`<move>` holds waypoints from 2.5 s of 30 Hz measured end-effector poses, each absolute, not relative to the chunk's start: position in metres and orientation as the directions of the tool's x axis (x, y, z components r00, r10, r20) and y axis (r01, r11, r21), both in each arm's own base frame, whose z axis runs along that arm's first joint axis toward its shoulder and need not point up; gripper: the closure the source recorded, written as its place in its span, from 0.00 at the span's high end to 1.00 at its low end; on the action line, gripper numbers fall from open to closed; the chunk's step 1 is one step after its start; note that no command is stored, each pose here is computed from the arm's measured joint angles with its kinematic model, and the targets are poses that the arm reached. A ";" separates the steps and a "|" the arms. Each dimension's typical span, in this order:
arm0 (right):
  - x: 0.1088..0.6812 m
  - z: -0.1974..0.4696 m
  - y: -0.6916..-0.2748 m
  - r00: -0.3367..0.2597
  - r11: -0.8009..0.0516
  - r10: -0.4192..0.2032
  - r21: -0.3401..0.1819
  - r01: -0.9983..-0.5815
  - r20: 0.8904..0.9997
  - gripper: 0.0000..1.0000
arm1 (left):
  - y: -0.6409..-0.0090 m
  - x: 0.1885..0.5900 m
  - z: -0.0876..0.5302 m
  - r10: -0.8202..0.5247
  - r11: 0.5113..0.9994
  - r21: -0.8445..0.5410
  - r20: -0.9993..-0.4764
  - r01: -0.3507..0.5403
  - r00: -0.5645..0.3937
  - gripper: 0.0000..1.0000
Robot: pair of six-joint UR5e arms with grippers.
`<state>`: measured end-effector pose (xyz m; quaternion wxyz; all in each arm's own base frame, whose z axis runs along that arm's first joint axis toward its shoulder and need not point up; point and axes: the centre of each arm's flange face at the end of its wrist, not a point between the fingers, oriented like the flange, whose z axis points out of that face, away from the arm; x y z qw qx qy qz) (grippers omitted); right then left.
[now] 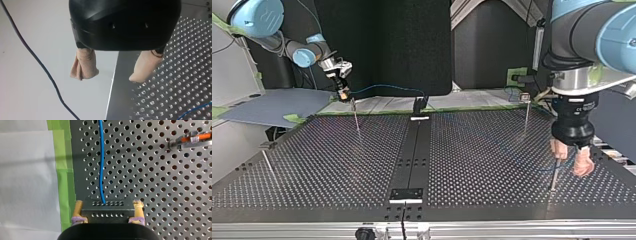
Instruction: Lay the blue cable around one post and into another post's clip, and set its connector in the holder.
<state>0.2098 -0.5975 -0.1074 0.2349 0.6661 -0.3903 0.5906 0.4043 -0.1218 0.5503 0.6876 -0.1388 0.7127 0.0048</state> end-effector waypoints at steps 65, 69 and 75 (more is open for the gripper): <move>0.218 -0.107 -0.596 0.001 -0.592 -0.240 -0.146 -0.793 0.971 0.00 | -0.113 0.408 0.550 0.071 0.948 0.120 -0.982 -0.294 -0.173 1.00; 0.218 -0.107 -0.596 0.001 -0.592 -0.240 -0.146 -0.792 0.971 0.00 | -0.113 0.408 0.549 0.070 0.948 0.120 -0.982 -0.294 -0.174 1.00; 0.218 -0.107 -0.596 0.000 -0.592 -0.240 -0.146 -0.793 0.971 0.00 | -0.113 0.408 0.549 0.070 0.948 0.120 -0.982 -0.294 -0.175 1.00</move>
